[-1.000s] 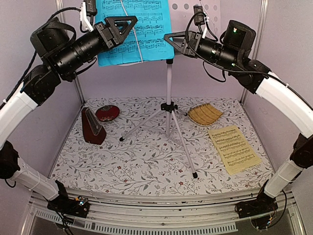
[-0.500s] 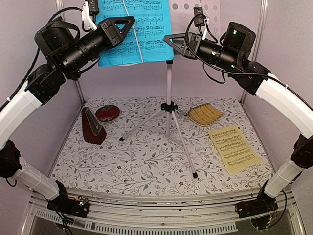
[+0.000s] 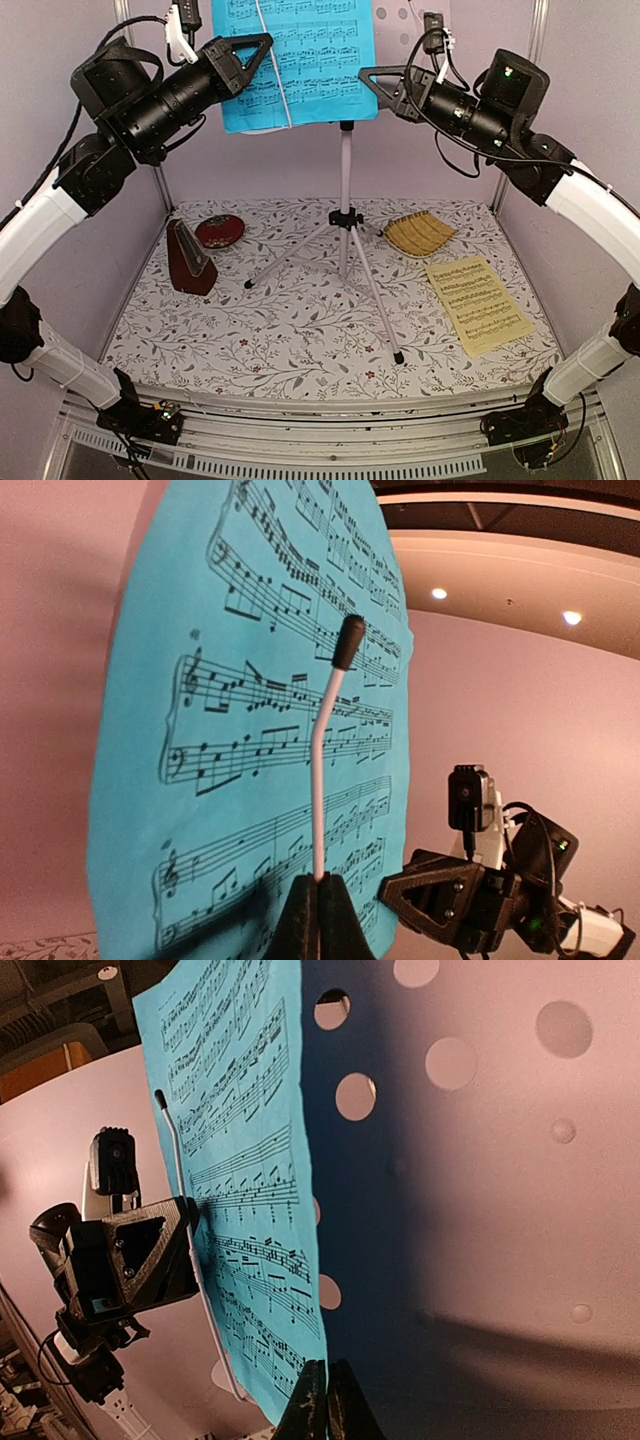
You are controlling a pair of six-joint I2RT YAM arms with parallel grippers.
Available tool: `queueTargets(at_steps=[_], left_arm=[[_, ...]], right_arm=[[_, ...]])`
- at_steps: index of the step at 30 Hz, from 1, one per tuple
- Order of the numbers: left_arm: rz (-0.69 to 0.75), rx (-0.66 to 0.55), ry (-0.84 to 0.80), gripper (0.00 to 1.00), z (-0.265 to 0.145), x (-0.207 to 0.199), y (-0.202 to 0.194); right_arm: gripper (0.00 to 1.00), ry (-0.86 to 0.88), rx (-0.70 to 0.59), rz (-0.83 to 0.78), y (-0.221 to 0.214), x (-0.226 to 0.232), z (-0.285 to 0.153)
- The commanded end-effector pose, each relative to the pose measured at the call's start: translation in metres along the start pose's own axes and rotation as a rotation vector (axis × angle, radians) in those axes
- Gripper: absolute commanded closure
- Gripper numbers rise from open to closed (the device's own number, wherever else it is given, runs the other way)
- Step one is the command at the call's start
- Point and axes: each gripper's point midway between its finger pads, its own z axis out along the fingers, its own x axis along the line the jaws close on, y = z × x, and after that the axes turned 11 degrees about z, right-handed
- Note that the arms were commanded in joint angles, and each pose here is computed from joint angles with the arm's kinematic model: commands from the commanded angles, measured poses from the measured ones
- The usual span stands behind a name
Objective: Pack up the instrument practice props
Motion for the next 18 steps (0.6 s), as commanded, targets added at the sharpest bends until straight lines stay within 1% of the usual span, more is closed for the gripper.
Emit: queueTargets(at_steps=[1,6,7,10,12,15,18], left_arm=[[0.02,-0.049,0.009,1.0,-0.008,0.0,0.011],[0.023,-0.051,0.015,1.0,-0.007,0.001,0.011],[0.023,-0.052,0.015,0.97,-0.007,0.001,0.012],[0.025,-0.053,0.016,0.8,-0.008,0.002,0.012],[0.025,-0.051,0.015,0.72,-0.008,0.002,0.012],[0.025,-0.049,0.009,0.63,-0.011,0.002,0.01],[0.034,-0.053,-0.032,0.54,-0.016,-0.004,0.01]], right_arm=[[0.99,-0.098,-0.153,-0.105,0.045,0.008,-0.036],[0.99,-0.258,-0.229,-0.172,0.063,-0.004,-0.077],[0.99,-0.286,-0.243,-0.178,0.065,-0.007,-0.087],[0.99,-0.349,-0.274,-0.195,0.068,-0.009,-0.115],[0.99,-0.375,-0.275,-0.198,0.066,-0.01,-0.131],[0.99,-0.351,-0.238,-0.192,0.05,-0.007,-0.144],[0.99,-0.339,-0.152,-0.172,0.023,-0.011,-0.15]])
